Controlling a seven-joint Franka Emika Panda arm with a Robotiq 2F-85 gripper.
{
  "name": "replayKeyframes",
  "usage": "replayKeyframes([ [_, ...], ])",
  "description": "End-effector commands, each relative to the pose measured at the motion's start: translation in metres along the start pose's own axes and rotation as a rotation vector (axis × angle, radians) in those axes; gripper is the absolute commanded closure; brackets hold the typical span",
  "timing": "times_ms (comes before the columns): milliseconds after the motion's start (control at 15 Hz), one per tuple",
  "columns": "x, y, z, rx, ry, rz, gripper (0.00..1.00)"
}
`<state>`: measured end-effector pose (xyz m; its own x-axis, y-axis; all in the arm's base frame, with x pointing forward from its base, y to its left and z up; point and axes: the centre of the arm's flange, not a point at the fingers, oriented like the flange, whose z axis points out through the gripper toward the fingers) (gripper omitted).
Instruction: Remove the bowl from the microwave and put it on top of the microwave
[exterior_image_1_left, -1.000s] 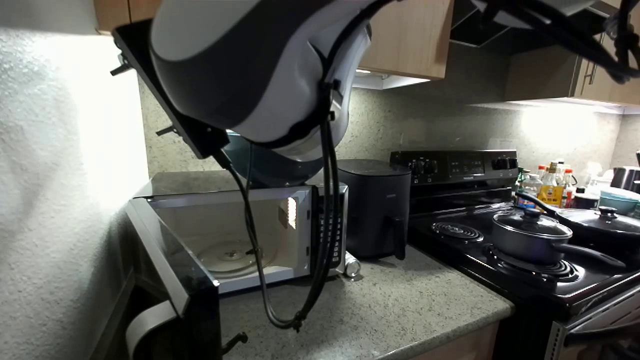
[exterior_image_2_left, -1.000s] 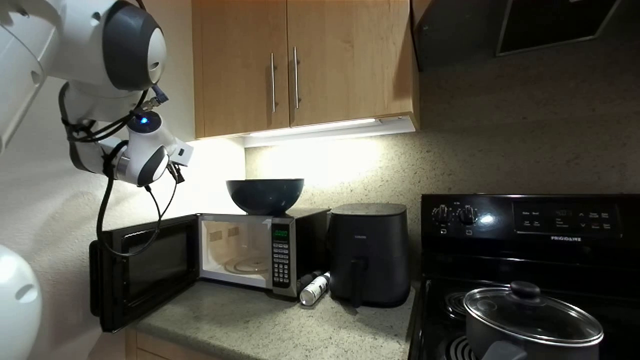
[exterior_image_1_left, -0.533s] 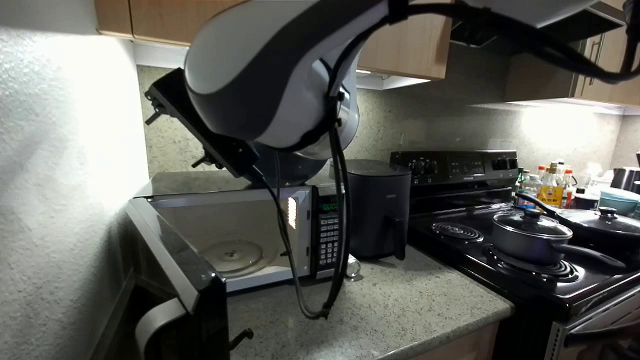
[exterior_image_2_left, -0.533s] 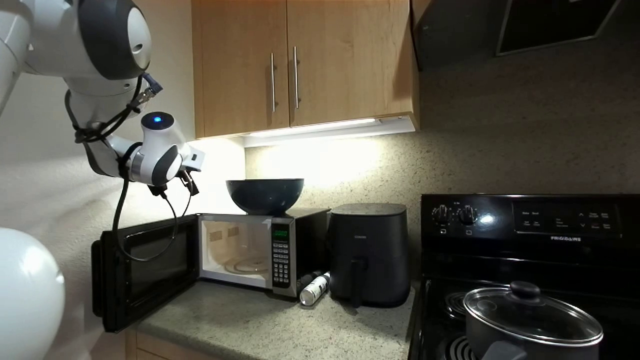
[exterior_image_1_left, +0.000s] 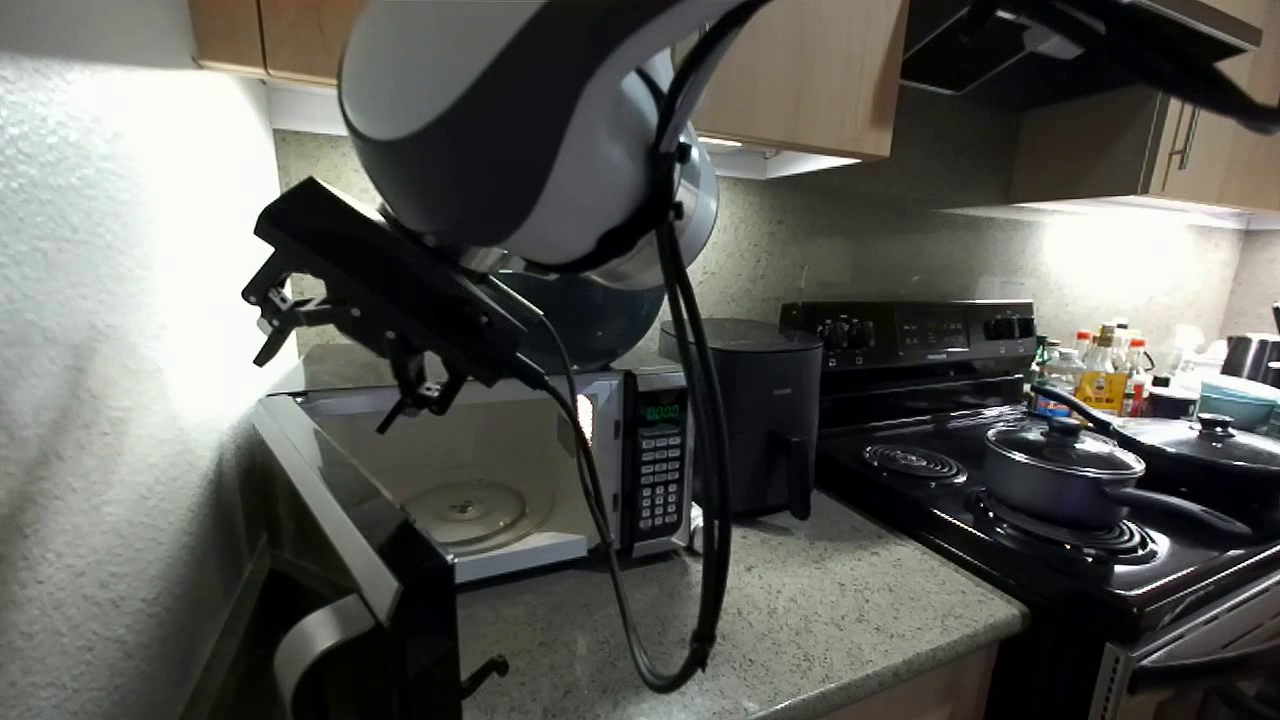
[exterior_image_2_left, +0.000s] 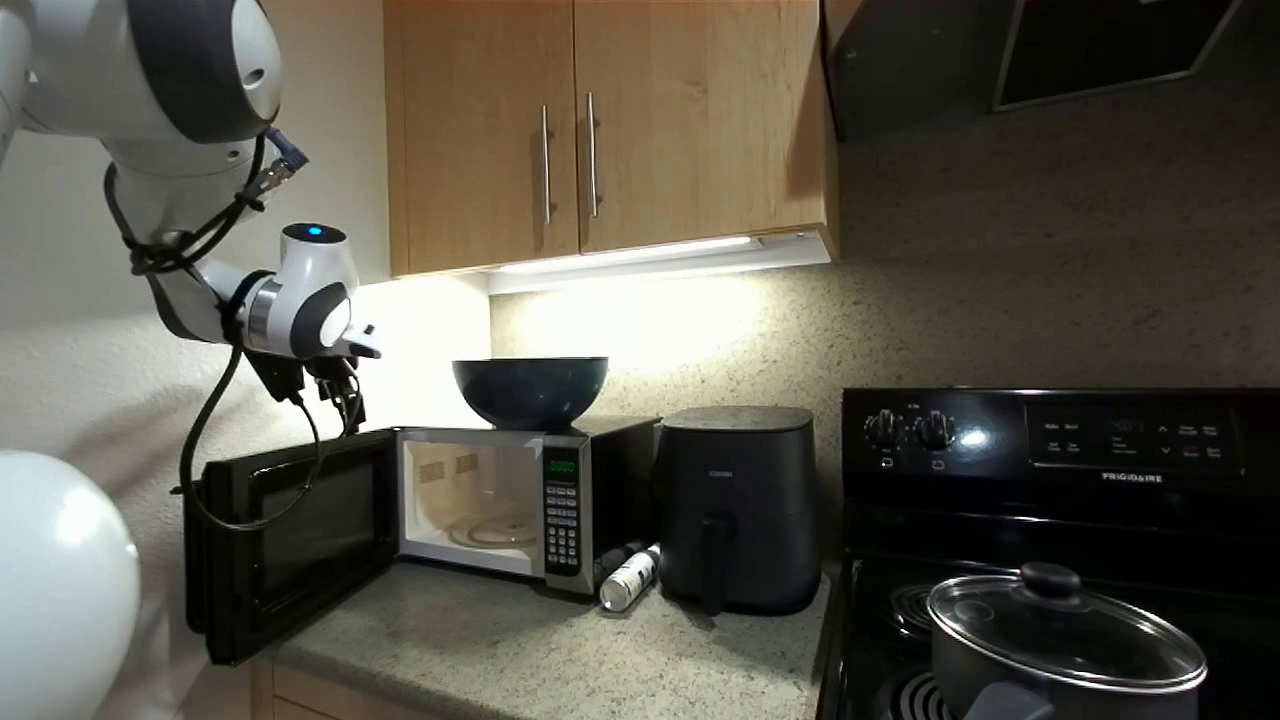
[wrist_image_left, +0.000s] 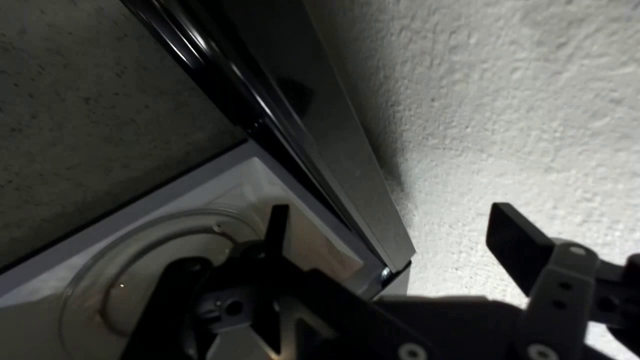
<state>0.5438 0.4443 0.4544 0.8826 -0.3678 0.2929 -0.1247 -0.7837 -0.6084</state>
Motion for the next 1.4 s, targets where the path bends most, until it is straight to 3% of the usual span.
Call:
replayKeyframes([
  [0, -0.005, -0.005, -0.012, -0.009, -0.066, -0.011, 0.00],
  [267, -0.006, -0.010, -0.006, 0.011, -0.043, -0.003, 0.00],
  [800, -0.008, -0.016, -0.017, -0.027, -0.152, 0.046, 0.00],
  [1000, -0.013, -0.011, -0.016, -0.126, -0.206, 0.078, 0.00],
  [1200, -0.020, 0.002, -0.018, -0.269, -0.203, 0.131, 0.00],
  [1333, -0.022, 0.005, -0.022, -0.314, -0.205, 0.150, 0.00],
])
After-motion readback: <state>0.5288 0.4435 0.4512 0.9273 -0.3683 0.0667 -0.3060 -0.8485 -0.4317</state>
